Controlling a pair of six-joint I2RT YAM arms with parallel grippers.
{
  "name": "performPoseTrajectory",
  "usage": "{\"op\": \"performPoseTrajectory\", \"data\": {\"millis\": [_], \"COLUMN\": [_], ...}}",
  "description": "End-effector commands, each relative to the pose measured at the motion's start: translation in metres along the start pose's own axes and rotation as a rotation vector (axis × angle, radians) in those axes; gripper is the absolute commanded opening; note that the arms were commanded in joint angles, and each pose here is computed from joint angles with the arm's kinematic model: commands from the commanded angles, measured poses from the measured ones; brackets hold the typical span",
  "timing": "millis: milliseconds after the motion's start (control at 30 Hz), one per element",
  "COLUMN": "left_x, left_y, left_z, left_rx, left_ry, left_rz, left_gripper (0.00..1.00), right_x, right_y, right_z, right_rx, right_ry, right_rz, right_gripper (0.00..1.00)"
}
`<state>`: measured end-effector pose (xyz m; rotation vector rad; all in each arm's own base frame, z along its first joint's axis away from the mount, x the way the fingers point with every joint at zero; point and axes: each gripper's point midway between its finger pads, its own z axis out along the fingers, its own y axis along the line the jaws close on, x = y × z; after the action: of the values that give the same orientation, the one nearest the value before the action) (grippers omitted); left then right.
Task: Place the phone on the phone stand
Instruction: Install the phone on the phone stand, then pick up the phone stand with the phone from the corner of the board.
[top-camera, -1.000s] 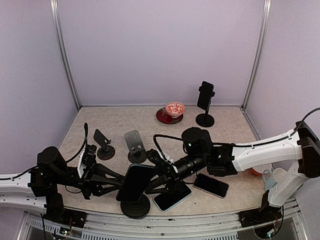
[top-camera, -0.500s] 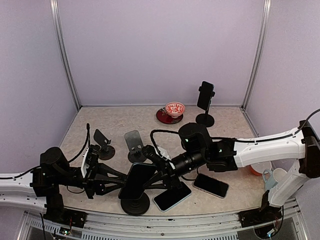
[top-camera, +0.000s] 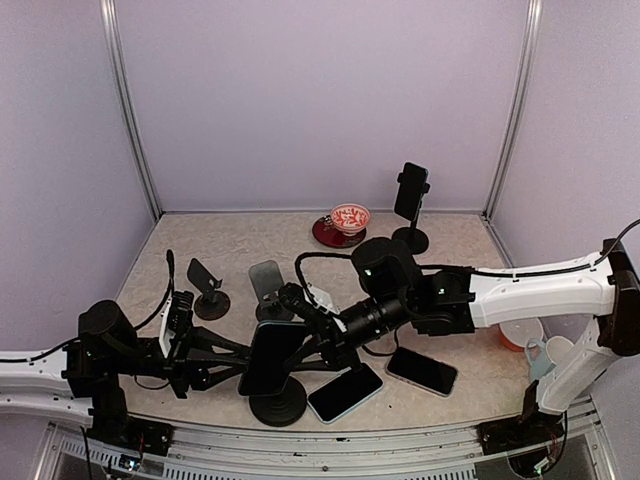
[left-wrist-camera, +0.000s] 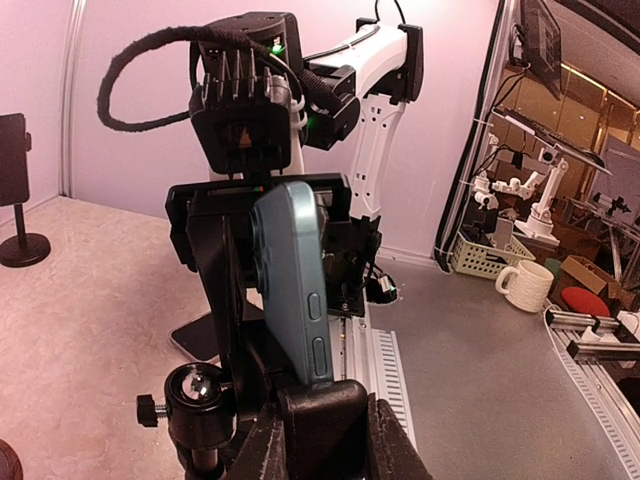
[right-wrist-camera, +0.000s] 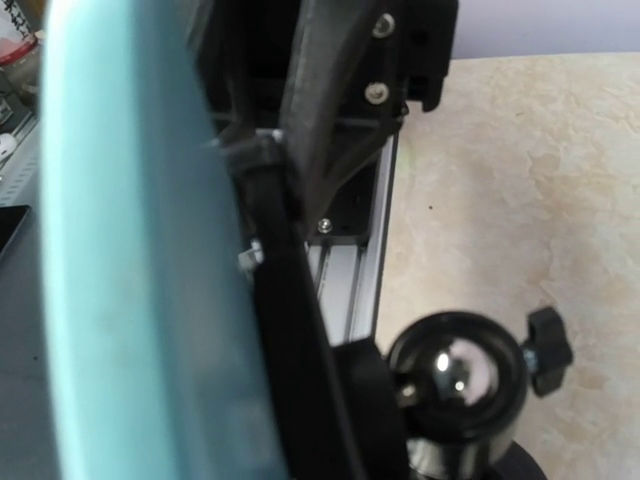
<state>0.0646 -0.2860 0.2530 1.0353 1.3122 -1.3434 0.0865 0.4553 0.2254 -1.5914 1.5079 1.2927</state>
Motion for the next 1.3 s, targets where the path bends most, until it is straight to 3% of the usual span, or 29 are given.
{"op": "performPoseTrajectory", "data": {"millis": [0, 833, 1200, 1267], "left_x": [-0.029, -0.003, 0.0, -0.001], "left_y": [-0.012, -0.006, -0.006, -0.005], "left_z": [-0.004, 0.001, 0.002, 0.001], "left_rx": [0.044, 0.041, 0.034, 0.028], "left_ry": [-0.114, -0.071, -0.065, -0.069], "left_rz": [0.062, 0.007, -0.001, -0.003], "left_gripper": [0.0, 0.0, 0.0, 0.13], "right_x": [-0.038, -0.059, -0.043, -0.052], "right_y": [-0.004, -0.007, -0.011, -0.011], "right_z": [-0.009, -0.013, -0.01, -0.016], "right_rx": [0.048, 0.071, 0.083, 0.103], "right_ry": [-0.076, -0.009, 0.059, 0.037], "right_rz": [-0.042, -0.033, -0.014, -0.031], "right_gripper": [0.19, 0.19, 0.1, 0.1]}}
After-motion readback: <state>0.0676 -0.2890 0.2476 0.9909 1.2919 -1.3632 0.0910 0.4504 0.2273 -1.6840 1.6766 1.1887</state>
